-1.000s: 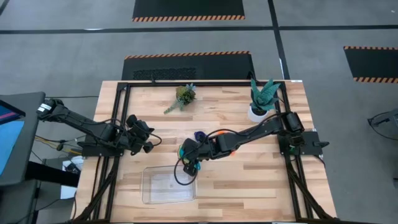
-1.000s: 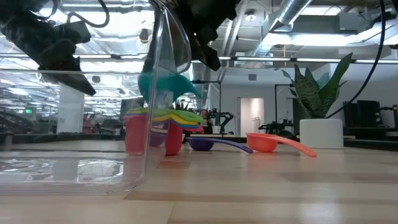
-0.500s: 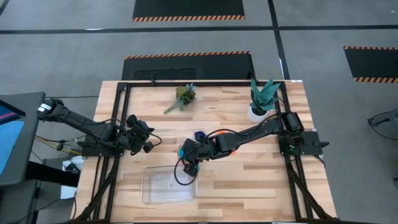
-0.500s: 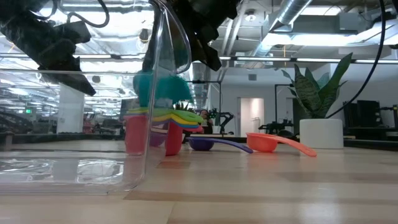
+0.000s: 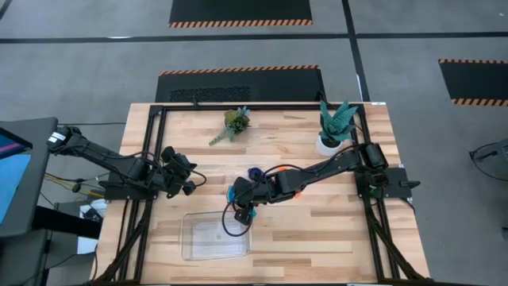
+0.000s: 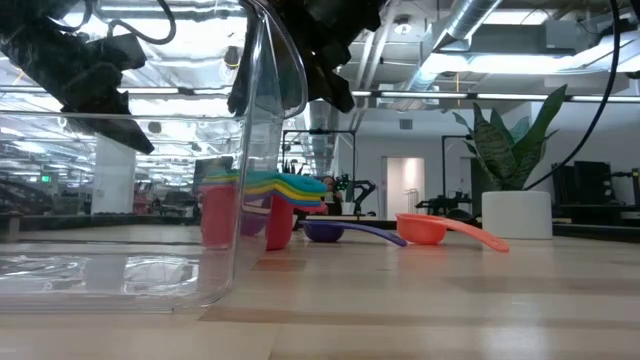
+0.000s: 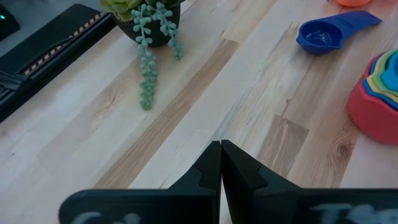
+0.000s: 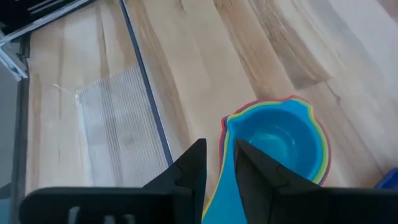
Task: Nest measuring cups in basket
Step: Stack the orange measuring cup on the light blue measuring cup
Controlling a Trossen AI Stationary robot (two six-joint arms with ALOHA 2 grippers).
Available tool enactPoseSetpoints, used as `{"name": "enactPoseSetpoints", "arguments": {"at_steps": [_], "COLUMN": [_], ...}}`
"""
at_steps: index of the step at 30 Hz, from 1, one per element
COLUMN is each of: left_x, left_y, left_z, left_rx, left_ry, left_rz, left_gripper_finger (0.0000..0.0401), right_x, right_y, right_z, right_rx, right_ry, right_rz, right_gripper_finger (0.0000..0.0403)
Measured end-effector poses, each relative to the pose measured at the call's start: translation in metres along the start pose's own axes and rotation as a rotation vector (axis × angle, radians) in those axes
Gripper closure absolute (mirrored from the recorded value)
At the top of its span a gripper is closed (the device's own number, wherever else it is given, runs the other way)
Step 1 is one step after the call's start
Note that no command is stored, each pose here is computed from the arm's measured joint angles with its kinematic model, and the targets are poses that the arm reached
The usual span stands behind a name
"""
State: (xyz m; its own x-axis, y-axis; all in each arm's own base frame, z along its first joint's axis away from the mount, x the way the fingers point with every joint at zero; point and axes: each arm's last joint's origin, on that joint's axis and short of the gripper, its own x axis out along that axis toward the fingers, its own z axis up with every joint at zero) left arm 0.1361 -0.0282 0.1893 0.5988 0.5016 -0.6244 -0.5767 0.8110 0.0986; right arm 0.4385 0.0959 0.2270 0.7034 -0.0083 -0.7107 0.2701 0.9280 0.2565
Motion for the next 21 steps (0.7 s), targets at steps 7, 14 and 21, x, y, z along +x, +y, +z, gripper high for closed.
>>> {"name": "enactPoseSetpoints", "arguments": {"at_steps": [7, 14, 21], "left_x": [0.000, 0.000, 0.000], "left_y": [0.000, 0.000, 0.000], "left_z": [0.000, 0.000, -0.001], "left_rx": [0.000, 0.001, 0.004], "left_ry": [0.000, 0.014, 0.020], "left_rz": [0.000, -0.017, -0.018], "left_gripper_finger": [0.0401, 0.0401, 0.0401], "right_x": [0.000, -0.015, -0.061], "right_y": [0.000, -0.015, -0.039], "right_z": [0.005, 0.010, -0.001], "right_rx": [-0.138, -0.171, -0.210], "right_ry": [-0.049, 0.009, 0.179], "right_rz": [0.002, -0.079, -0.407], "right_gripper_finger": [0.0300, 0.0301, 0.0301]}}
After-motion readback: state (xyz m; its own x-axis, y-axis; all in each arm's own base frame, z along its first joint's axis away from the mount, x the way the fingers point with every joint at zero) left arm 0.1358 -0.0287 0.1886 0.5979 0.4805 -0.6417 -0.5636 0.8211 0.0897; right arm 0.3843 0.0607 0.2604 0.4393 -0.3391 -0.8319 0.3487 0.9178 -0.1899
